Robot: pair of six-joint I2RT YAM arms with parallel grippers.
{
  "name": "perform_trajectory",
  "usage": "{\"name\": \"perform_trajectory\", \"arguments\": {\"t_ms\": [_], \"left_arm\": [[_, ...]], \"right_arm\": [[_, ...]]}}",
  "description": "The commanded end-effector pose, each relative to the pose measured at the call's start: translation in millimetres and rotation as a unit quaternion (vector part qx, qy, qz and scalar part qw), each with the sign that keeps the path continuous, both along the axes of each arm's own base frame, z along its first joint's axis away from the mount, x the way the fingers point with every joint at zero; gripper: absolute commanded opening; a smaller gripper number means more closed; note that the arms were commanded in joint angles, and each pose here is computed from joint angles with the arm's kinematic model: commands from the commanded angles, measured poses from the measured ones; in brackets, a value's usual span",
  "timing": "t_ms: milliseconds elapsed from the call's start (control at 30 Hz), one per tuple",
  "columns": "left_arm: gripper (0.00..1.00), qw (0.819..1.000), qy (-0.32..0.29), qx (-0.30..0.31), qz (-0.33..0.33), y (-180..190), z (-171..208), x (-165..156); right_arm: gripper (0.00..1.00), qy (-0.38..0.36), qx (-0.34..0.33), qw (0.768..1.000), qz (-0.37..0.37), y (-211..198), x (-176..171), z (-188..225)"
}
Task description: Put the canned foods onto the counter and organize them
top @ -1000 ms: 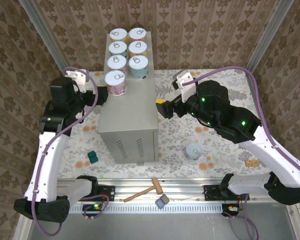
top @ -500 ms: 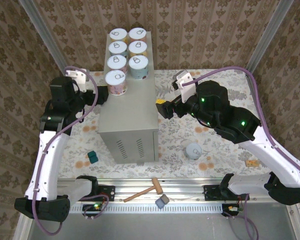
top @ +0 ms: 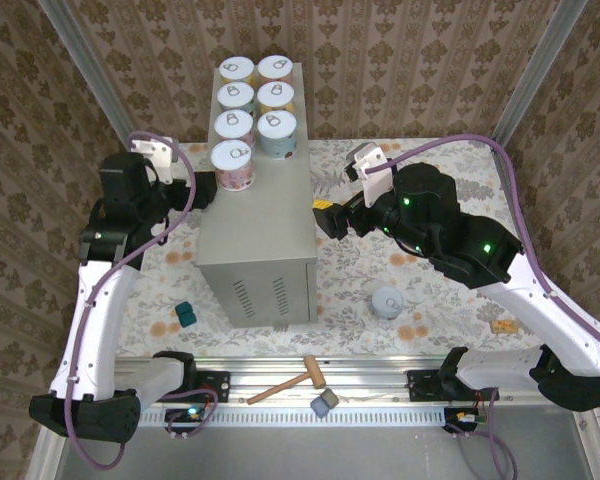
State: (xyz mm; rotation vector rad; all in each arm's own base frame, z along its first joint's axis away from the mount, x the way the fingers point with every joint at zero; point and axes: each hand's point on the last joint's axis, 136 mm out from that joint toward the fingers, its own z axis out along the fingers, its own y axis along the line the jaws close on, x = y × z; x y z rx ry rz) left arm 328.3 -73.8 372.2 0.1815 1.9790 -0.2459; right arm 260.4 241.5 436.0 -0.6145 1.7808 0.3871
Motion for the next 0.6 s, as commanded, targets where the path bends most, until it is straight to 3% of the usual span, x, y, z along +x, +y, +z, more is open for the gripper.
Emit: {"name": "perform_trajectory", "arguments": {"t_ms": [0,233,367,567], "left_arm": [[1.00,0.999,-0.042,0.000,0.027,13,38,-14],[1.00,0.998,-0.057,-0.011,-0.030,-1,68,-53],[1.00,0.990,-0.061,-0.035,-0.121,-30,87,-86],[1.00,0.963,-0.048,-0.057,-0.261,-78,102,-128]], "right_arm": [[1.00,0.008,-0.002,0.999,-0.038,-19,0,4],[1.00,0.054,-0.004,0.991,-0.125,-53,4,-3],[1.00,0.116,-0.008,0.974,-0.194,-83,9,-26],[1.00,0.180,-0.003,0.948,-0.262,-113,9,-75]]}}
